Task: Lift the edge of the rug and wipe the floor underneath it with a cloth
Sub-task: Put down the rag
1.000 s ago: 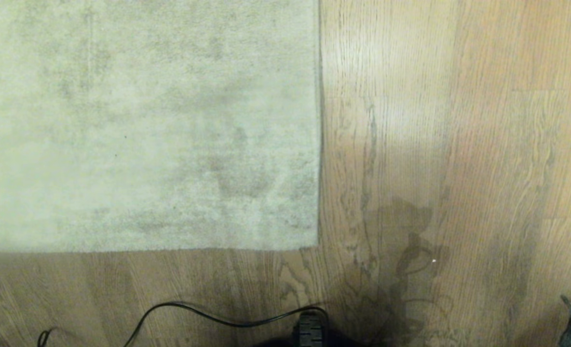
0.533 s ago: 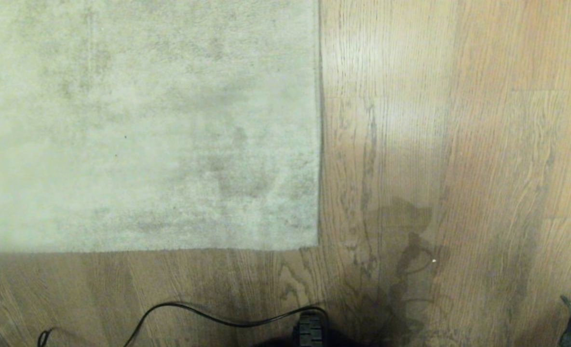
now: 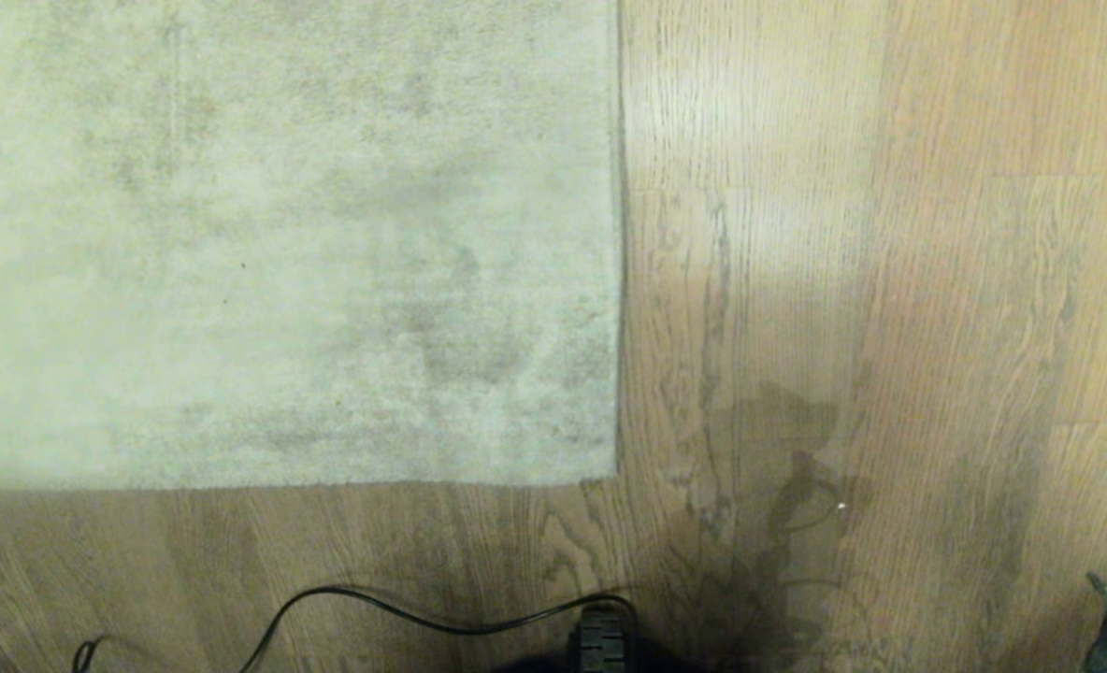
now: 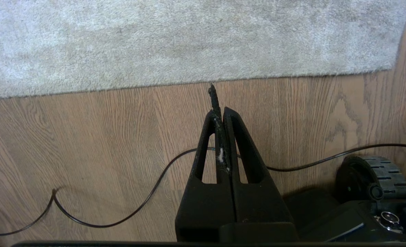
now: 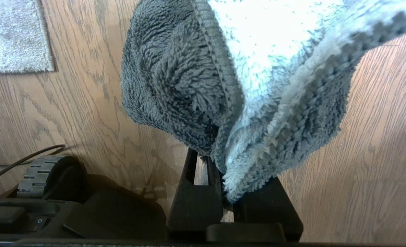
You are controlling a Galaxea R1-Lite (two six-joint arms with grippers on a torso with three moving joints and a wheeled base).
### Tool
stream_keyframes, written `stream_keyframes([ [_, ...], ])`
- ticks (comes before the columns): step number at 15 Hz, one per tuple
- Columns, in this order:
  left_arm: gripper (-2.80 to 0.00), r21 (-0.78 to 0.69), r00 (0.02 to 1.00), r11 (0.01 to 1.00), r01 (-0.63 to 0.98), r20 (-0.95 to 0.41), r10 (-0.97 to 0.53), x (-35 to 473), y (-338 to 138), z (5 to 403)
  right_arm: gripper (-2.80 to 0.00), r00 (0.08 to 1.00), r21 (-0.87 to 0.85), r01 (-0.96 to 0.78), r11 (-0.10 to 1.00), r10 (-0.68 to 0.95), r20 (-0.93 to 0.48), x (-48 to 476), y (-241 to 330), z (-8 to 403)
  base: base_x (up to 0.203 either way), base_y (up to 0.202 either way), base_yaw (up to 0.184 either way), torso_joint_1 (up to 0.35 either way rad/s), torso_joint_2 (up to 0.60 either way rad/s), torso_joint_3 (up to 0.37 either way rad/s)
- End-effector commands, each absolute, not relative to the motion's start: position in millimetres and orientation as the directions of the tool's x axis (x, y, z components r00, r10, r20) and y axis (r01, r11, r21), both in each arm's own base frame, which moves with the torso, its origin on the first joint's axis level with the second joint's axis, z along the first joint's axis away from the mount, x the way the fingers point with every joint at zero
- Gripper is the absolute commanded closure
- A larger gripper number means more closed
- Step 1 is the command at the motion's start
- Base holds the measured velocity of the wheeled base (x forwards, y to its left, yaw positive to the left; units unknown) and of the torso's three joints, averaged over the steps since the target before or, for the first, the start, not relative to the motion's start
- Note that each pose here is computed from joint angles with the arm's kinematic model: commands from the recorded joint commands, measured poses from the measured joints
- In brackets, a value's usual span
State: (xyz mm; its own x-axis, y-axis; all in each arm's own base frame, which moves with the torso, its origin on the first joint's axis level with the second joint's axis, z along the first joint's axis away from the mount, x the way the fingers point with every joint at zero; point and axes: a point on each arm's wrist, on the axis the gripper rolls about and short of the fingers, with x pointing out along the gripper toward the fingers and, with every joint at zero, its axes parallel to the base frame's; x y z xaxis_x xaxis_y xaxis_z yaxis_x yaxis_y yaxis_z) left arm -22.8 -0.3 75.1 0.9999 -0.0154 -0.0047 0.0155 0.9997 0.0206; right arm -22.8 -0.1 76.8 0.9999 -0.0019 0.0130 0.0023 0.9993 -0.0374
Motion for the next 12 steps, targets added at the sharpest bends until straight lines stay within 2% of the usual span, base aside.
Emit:
stream_keyframes([
  [1,0.0,0.02,1.0,1.0,0.015,-0.006,-0.015,-22.7,-0.3,75.0,0.0,1.0,-0.038,0.002,0.999,-0.002,0.012,-22.7,-0.1,76.9,0.0,0.0,0.0,0.0,0.0,0.0],
  [12,0.0,-0.003,1.0,1.0,-0.006,-0.005,0.006,-22.7,0.2,75.2,0.0,1.0,-0.038,0.002,0.999,-0.002,0.012,-22.7,-0.1,76.9,0.0,0.0,0.0,0.0,0.0,0.0],
])
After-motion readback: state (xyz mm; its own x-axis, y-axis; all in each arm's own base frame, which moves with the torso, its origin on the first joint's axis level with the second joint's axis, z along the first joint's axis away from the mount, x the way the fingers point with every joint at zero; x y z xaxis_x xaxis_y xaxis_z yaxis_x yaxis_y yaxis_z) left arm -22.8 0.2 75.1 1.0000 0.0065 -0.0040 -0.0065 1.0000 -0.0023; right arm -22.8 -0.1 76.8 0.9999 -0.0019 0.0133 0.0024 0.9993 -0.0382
